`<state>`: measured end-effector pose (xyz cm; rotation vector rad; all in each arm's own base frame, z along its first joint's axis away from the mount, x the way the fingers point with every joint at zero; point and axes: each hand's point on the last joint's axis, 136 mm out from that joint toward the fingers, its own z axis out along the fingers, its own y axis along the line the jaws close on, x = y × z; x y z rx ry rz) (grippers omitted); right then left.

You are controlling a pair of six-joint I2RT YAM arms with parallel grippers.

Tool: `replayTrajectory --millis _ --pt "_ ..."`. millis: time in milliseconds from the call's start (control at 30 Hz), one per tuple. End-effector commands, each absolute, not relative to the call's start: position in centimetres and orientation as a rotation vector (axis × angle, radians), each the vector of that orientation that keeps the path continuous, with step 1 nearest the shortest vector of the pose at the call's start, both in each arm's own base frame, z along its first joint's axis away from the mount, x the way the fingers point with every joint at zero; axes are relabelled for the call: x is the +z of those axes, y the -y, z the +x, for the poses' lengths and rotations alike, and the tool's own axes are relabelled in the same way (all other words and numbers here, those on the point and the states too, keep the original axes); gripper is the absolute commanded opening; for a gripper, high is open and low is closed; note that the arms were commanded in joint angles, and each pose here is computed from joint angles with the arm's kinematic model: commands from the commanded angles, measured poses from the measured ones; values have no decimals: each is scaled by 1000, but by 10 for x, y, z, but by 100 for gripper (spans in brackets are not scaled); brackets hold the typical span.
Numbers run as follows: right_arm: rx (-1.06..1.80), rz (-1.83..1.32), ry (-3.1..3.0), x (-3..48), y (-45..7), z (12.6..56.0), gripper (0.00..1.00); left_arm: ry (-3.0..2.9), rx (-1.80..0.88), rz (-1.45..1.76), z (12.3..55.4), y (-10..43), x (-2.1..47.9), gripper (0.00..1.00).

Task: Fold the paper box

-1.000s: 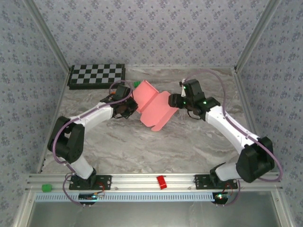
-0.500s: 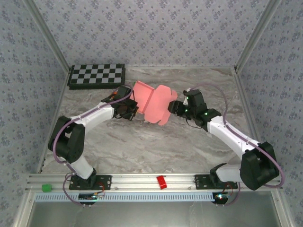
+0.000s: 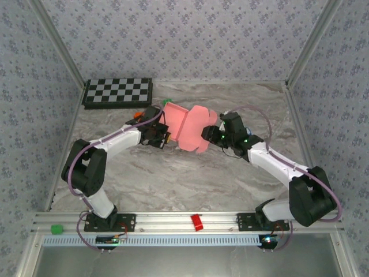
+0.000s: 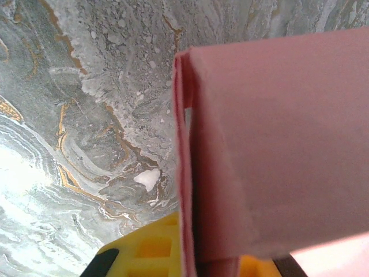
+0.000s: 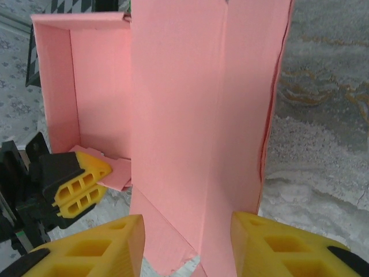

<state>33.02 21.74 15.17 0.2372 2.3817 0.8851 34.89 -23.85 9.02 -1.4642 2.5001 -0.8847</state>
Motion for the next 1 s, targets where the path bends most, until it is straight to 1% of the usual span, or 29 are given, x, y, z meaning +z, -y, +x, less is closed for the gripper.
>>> replayTrajectory --millis 0,267,500,600,967 --pt "872 279 -2384 145 -216 329 44 -2468 -933 -1552 351 246 96 0" --pt "809 261 -2359 154 -213 328 43 -2478 -918 -1556 350 245 91 0" --pt "608 309 -2336 156 -190 322 43 -2478 -891 -1563 349 242 86 0" --pt "568 325 -2331 155 -185 320 44 -2481 -884 -1567 349 242 84 0" --pt "752 246 -2398 137 -214 322 41 -2480 -926 -1576 349 246 86 0"
